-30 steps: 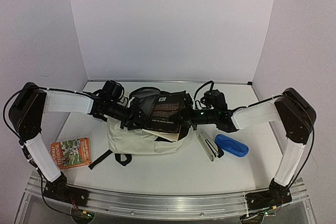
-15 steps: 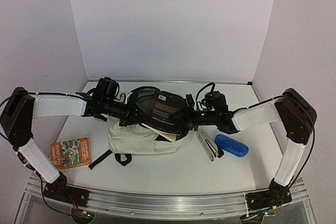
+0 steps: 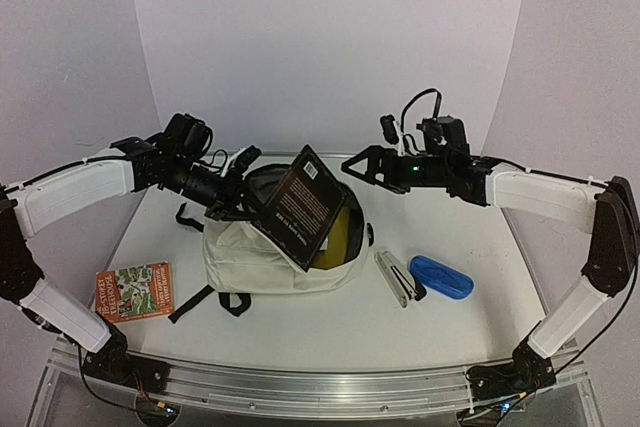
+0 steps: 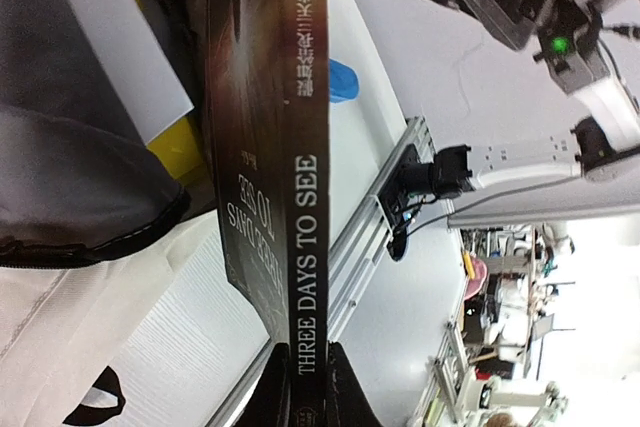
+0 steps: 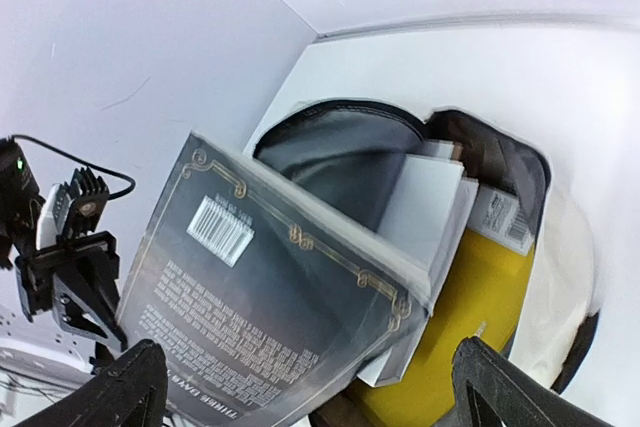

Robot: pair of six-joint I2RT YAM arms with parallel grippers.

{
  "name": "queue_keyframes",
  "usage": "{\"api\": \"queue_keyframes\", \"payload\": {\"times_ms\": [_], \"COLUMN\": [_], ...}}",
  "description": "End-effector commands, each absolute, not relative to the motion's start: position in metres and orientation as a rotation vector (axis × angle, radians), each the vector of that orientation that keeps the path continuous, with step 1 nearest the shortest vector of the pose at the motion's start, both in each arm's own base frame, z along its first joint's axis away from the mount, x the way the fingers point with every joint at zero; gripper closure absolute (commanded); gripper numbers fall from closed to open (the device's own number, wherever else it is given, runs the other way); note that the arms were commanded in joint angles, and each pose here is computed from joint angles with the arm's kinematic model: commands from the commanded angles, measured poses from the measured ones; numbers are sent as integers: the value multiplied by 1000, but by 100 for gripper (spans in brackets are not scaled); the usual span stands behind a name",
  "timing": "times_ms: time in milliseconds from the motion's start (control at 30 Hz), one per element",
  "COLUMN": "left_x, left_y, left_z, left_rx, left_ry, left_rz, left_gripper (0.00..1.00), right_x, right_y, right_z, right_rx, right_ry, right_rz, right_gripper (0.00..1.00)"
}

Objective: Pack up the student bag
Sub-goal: Pick up the book from the center of the board.

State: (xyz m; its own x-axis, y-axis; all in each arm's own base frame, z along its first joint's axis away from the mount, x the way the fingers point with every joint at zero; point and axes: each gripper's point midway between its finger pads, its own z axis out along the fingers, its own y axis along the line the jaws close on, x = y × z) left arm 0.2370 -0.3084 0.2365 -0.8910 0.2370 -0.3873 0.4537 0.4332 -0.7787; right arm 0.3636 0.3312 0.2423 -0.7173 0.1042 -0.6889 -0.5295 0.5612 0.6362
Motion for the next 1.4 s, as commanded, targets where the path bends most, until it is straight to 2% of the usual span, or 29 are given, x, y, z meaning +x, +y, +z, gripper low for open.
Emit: {"api": "queue_keyframes", "payload": {"times_ms": [0, 200, 467, 667, 700, 800, 1000, 1033, 1100, 1167, 1233, 1267, 1367], "left_x": [208, 186, 174, 174, 175, 178, 189, 195, 213, 236, 261, 273, 308], "left_y": [-309, -309, -310, -313, -313, -316, -320, -320, -319, -312, -300, -292, -259], "left_z": [299, 321, 329, 328, 327, 323, 320, 317, 306, 288, 273, 268, 257], "left_rx": [921, 1066, 1146, 1156, 1167, 1174, 1153, 1125, 1048, 923, 763, 674, 368], "left_ry": [2218, 2131, 2101, 2114, 2106, 2116, 2117, 2141, 2197, 2275, 2329, 2345, 2372], "left_rz": [-1541, -1675, -1784, -1811, -1808, -1815, -1748, -1705, -1569, -1425, -1329, -1297, -1278], "left_gripper": [100, 100, 100, 100, 100, 100, 98, 95, 85, 57, 35, 28, 20], "right_x": [337, 314, 292, 264, 260, 253, 247, 250, 264, 288, 313, 324, 355], "right_y": [337, 353, 362, 368, 369, 373, 372, 372, 372, 369, 359, 352, 321], "right_z": [267, 279, 285, 300, 305, 314, 318, 317, 314, 308, 304, 304, 315], "right_rx": [-668, -885, -994, -1126, -1144, -1174, -1194, -1180, -1106, -970, -813, -729, -482], "right_ry": [2064, 2038, 2025, 1927, 1907, 1874, 1849, 1860, 1914, 1997, 2055, 2069, 2034], "right_rz": [1112, 1253, 1427, 1635, 1655, 1687, 1711, 1687, 1592, 1455, 1388, 1383, 1405], "right_gripper": [2, 2, 3, 25, 31, 57, 93, 99, 100, 100, 100, 100, 100]}}
